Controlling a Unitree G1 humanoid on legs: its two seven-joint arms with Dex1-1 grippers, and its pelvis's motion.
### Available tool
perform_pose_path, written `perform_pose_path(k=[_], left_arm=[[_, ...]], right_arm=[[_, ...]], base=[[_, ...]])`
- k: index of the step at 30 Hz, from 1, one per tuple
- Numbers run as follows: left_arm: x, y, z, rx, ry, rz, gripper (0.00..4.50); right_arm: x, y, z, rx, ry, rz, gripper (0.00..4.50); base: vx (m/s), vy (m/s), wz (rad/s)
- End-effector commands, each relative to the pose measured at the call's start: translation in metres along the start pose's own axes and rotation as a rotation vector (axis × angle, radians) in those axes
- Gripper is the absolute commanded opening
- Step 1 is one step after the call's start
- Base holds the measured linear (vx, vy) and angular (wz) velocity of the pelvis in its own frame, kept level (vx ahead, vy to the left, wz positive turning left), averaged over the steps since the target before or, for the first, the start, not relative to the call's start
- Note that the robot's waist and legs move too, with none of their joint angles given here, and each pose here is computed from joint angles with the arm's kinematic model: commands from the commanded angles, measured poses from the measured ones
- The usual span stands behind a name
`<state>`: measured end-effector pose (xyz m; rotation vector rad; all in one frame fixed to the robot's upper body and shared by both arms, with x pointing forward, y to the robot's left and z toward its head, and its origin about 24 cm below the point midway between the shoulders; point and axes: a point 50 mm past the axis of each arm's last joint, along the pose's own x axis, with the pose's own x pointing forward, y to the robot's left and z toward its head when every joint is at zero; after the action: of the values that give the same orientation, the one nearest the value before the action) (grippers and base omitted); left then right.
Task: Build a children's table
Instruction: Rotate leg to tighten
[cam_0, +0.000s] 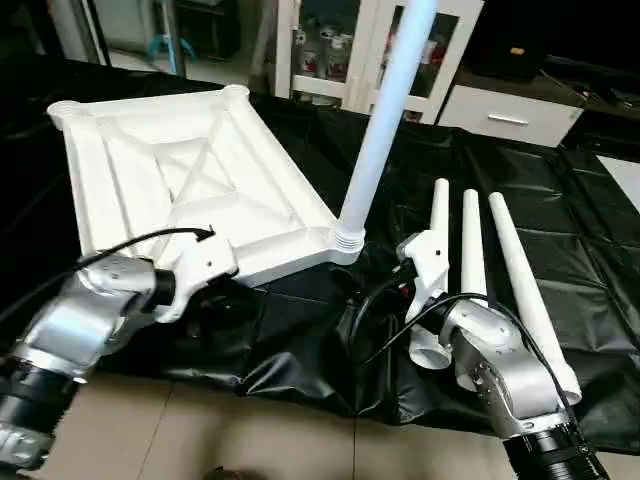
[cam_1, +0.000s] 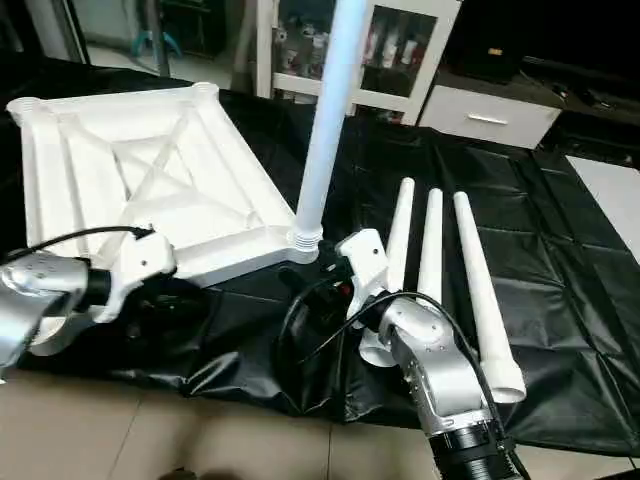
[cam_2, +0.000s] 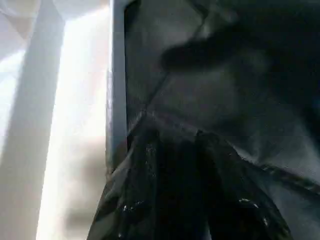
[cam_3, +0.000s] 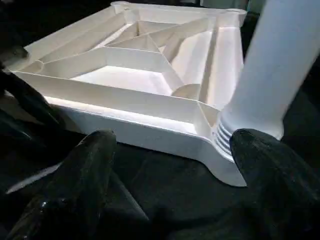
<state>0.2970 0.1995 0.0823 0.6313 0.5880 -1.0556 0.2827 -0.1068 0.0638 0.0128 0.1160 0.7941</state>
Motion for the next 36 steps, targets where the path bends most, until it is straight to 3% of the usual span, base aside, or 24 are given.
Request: perform_pose_path(k=[1,2,12,13,16,18,19,21,22,23,24,27,28,31,32,36], left_arm=[[0.008,0.009,0.003,0.054,0.042,0.081,1.39],[0.013,0.018,0.006,0.071,0.051,0.166,1.39],[0.036,0.041,0.028,0.154,0.029,0.435,1.39],[0.038,0.042,0.033,0.163,-0.003,0.455,1.39],[0.031,0.032,0.061,0.021,-0.279,0.367,1.39],[0.029,0.029,0.064,0.008,-0.319,0.338,1.39],[0.012,0.025,0.067,-0.023,-0.398,0.289,1.39],[-0.002,0.027,0.064,-0.043,-0.415,0.294,1.39],[-0.018,0.032,0.058,-0.055,-0.420,0.327,1.39],[-0.046,0.044,0.042,-0.078,-0.380,0.426,1.39],[-0.046,0.044,0.042,-0.078,-0.380,0.426,1.39],[-0.088,0.054,0.002,-0.092,-0.150,0.557,1.39],[-0.103,0.052,-0.016,-0.098,-0.024,0.582,1.39],[-0.123,0.047,-0.042,-0.129,0.148,0.620,1.39],[-0.123,0.047,-0.042,-0.129,0.148,0.620,1.39],[-0.135,0.042,-0.068,-0.182,0.303,0.684,1.39]], right_arm=[[-0.002,-0.003,0.005,-0.019,-0.012,-0.012,3.98],[-0.003,-0.003,0.005,-0.019,-0.012,-0.017,3.98],[-0.004,-0.004,0.004,-0.024,-0.010,-0.035,3.98],[-0.004,-0.004,0.004,-0.024,-0.010,-0.034,3.98],[-0.005,0.001,0.005,-0.009,-0.014,0.008,3.98],[-0.005,0.002,0.005,-0.003,-0.015,0.023,3.98],[-0.007,0.009,0.006,0.000,-0.017,0.097,3.98],[-0.008,0.014,0.007,-0.003,-0.014,0.141,3.98],[-0.009,0.018,0.008,-0.008,-0.011,0.180,3.98],[-0.009,0.022,0.008,-0.008,-0.007,0.216,3.98],[-0.009,0.022,0.008,-0.008,-0.007,0.216,3.98],[-0.006,0.023,0.007,-0.019,0.000,0.222,3.98],[-0.005,0.024,0.007,-0.022,0.000,0.221,3.98],[-0.003,0.024,0.007,-0.026,0.000,0.227,3.98],[-0.003,0.024,0.007,-0.026,0.000,0.227,3.98],[-0.002,0.024,0.008,-0.038,0.008,0.256,3.98]], base=[[0.000,0.000,0.00],[0.000,0.000,0.00],[0.000,0.000,0.00],[0.000,0.000,0.00],[0.000,0.000,0.00],[0.000,0.000,0.00],[0.000,0.000,0.00],[0.000,0.000,0.00],[0.000,0.000,0.00],[0.000,0.000,0.00],[0.000,0.000,0.00],[0.000,0.000,0.00],[0.000,0.000,0.00],[0.000,0.000,0.00],[0.000,0.000,0.00],[0.000,0.000,0.00]])
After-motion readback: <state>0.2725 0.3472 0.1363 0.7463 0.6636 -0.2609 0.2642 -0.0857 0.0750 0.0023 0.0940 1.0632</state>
